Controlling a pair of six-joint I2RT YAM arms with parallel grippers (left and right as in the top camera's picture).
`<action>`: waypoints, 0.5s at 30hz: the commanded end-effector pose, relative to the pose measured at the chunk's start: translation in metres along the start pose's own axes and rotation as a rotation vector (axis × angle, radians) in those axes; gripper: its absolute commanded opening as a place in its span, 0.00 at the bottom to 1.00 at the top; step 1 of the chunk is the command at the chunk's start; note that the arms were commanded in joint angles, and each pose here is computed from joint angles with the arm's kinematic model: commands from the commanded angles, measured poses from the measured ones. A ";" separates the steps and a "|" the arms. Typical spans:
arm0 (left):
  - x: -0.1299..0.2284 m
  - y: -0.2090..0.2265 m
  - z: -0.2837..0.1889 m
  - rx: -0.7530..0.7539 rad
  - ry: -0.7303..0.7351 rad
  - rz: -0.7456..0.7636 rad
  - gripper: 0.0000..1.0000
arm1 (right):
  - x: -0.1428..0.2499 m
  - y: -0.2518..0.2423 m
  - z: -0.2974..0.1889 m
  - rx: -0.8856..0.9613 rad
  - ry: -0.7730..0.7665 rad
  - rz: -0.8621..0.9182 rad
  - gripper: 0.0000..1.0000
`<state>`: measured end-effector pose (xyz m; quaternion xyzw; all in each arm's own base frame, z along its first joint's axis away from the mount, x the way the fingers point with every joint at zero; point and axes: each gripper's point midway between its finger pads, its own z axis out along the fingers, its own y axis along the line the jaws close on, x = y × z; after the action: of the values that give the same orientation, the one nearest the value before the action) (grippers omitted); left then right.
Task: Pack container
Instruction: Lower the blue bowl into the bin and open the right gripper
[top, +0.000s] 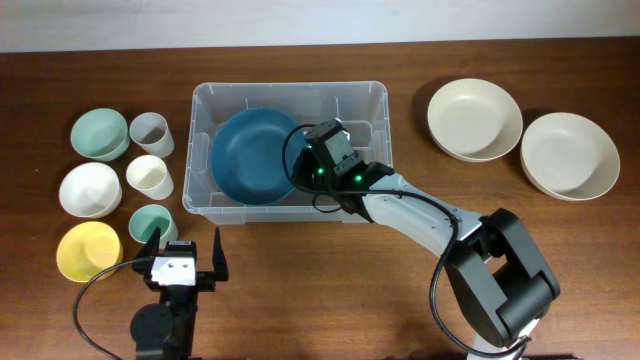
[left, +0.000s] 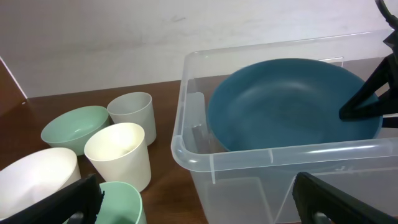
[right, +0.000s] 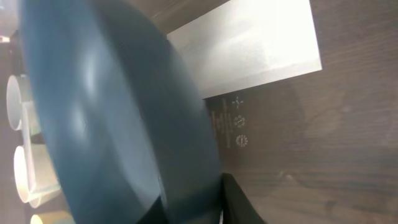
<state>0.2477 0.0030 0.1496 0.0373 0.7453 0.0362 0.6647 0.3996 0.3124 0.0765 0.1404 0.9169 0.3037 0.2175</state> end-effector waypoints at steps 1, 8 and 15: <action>0.003 0.002 0.000 -0.012 0.010 -0.010 1.00 | 0.001 0.014 -0.002 -0.044 0.017 0.009 0.20; 0.003 0.002 0.000 -0.012 0.010 -0.010 1.00 | 0.001 0.014 -0.002 -0.044 0.020 0.022 0.38; 0.003 0.002 0.000 -0.012 0.009 -0.010 1.00 | -0.002 0.010 -0.002 -0.037 0.016 0.029 0.55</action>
<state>0.2477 0.0030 0.1496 0.0373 0.7453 0.0362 0.6647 0.3972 0.3164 0.0777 0.1469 0.9143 0.3167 0.2054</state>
